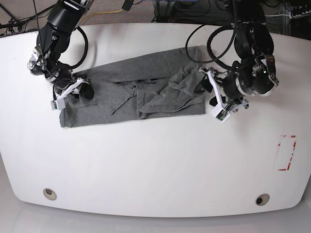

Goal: Fold the T-shirt properly
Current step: 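Grasp the strip end with the left gripper and fold it toward the right gripper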

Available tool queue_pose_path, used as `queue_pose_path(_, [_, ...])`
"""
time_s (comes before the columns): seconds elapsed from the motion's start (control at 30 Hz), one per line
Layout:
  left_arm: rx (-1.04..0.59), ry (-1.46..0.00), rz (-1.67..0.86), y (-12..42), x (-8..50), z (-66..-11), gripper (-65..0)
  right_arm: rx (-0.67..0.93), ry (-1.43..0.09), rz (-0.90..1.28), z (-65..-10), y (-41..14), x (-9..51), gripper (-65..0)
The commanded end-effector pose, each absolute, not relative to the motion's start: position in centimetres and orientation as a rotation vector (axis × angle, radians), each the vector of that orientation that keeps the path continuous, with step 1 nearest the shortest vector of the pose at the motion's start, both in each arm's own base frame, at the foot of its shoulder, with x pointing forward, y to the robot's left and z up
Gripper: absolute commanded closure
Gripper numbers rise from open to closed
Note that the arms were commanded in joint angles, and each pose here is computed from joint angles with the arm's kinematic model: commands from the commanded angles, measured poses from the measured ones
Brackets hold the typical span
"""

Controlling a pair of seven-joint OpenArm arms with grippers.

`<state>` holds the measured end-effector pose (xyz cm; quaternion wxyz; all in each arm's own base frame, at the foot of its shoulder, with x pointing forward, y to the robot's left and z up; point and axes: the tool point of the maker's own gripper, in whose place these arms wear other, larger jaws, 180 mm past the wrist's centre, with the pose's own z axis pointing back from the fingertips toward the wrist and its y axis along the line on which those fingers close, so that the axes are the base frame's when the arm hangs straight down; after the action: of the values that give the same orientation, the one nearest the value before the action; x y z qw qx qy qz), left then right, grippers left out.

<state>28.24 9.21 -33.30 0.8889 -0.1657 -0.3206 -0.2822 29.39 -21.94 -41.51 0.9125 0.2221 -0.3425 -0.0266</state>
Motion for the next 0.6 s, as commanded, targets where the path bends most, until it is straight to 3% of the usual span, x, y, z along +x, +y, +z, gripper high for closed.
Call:
queue_pose_path(0.0, [-0.366,-0.708,-0.61,8.9,28.3,-32.6,-35.0,0.427,-0.659,-0.039,-42.0,-22.4,28.8,-26.2])
queue_pose_path(0.43, [-0.474,-0.579,-0.539,8.7,26.8,-38.1,-33.8,0.442,-0.653,-0.045,-42.3,-21.7,28.6,-26.2])
queue_pose_path(0.5, [-0.478,-0.578,-0.537,8.7,26.8,-38.2,-28.3,0.444,-0.651,-0.045,-42.4,-21.6,28.5,-26.2])
queue_pose_path(0.57, [-0.478,-0.586,-0.538,8.6,27.0,-38.0,-18.3,0.444,-0.651,-0.045,-42.4,-21.6,28.5,-26.2])
